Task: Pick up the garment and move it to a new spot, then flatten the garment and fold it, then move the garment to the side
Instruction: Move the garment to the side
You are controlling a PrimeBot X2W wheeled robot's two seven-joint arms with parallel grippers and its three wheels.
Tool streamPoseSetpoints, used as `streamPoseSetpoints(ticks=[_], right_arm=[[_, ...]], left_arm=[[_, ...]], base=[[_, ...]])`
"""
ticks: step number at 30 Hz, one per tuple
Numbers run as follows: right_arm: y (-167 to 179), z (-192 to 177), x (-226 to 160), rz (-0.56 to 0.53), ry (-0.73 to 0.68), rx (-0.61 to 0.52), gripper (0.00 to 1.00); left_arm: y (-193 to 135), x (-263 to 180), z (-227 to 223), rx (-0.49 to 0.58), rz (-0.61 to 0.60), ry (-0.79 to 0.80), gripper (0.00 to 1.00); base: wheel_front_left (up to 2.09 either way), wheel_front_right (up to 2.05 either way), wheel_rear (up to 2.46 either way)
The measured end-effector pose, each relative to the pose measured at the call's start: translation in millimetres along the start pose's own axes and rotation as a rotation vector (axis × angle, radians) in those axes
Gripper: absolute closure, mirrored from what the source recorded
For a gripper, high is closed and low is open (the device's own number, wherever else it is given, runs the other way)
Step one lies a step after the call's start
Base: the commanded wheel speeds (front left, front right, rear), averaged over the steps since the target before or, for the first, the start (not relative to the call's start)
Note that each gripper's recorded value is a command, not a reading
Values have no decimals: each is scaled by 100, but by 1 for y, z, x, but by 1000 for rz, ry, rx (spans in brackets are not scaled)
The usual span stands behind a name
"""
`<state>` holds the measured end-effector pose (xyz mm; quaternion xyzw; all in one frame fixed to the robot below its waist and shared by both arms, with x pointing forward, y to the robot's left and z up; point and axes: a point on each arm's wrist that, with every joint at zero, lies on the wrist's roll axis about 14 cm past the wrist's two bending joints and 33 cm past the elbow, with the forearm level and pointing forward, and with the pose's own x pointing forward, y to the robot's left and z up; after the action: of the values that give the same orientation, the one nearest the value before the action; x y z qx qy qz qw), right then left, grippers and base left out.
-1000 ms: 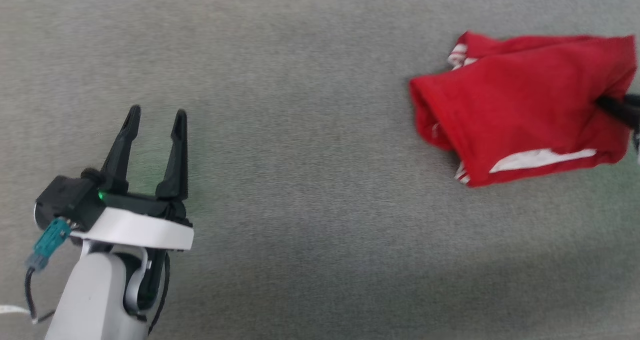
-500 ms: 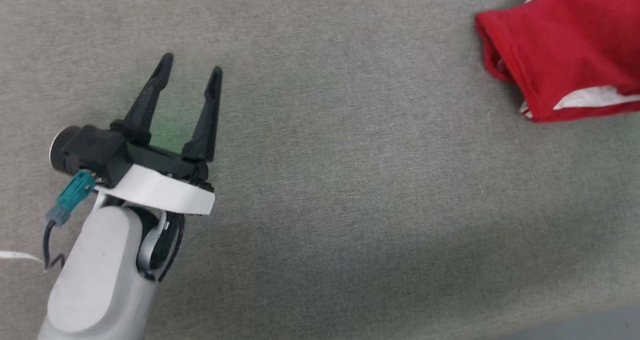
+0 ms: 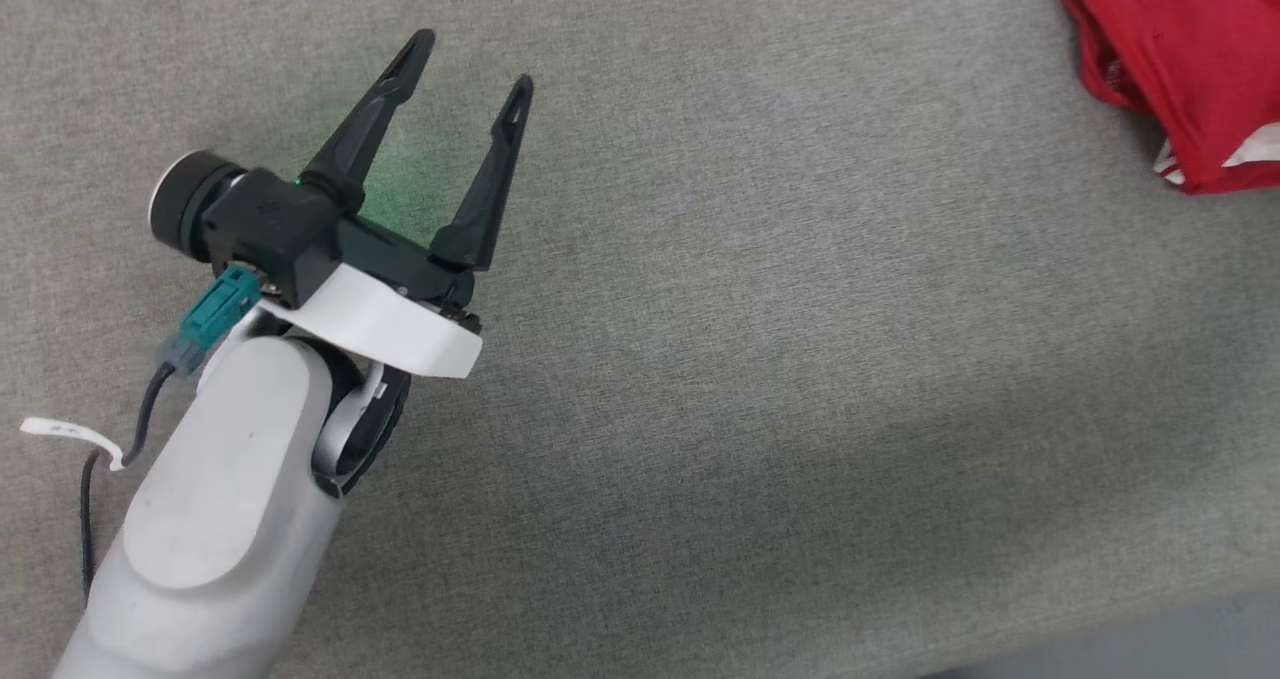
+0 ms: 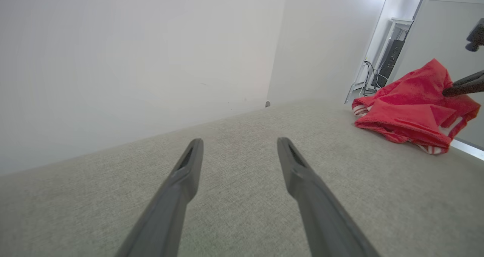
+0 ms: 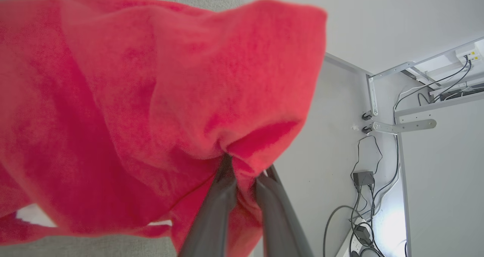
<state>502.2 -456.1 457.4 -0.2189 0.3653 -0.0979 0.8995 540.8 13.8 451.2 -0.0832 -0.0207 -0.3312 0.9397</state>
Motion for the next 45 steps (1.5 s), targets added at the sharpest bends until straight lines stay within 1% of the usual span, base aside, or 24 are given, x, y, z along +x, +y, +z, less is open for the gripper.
streamPoseSetpoints(ticks=[7, 8, 11, 12, 13, 21, 26, 27, 30, 32, 39, 45], right_arm=[[14, -10, 20, -3, 21, -2, 100], [17, -11, 22, -1, 22, 6, 95], [22, -13, 27, -1, 20, 30, 60], [23, -12, 28, -2, 15, 35, 16], [23, -10, 28, -4, 4, 40, 0], [3, 11, 19, -47, -84, 99, 0], [1, 28, 8, -42, -160, 181, 0], [1, 28, 8, -42, -160, 181, 0], [1, 47, 1, -33, -252, 247, 0], [5, 58, -4, -19, -309, 256, 0], [31, 78, -21, 50, -451, 276, 0], [56, 90, -36, 118, -538, 291, 0]], left_arm=[[1, 1, -7, -2, -10, 16, 0], [2, 2, -7, -2, -9, 15, 0], [5, 0, -6, 3, -2, 17, 0], [7, -1, -5, 3, 3, 17, 0], [9, -1, -4, 5, 9, 14, 0], [26, -10, 9, 19, 70, -7, 0], [33, -20, 16, 18, 111, -14, 0], [33, -20, 16, 18, 111, -14, 0], [38, -27, 23, 19, 143, -27, 0], [39, -31, 26, 21, 151, -28, 0], [52, -48, 46, 58, 225, -57, 0], [61, -67, 67, 87, 290, -94, 0]], base=[[0, 0, 0], [0, 0, 0], [0, 0, 0], [0, 0, 0], [0, 0, 0], [0, 0, 0], [0, 0, 0], [0, 0, 0], [0, 0, 0], [0, 0, 0], [0, 0, 0], [0, 0, 0]])
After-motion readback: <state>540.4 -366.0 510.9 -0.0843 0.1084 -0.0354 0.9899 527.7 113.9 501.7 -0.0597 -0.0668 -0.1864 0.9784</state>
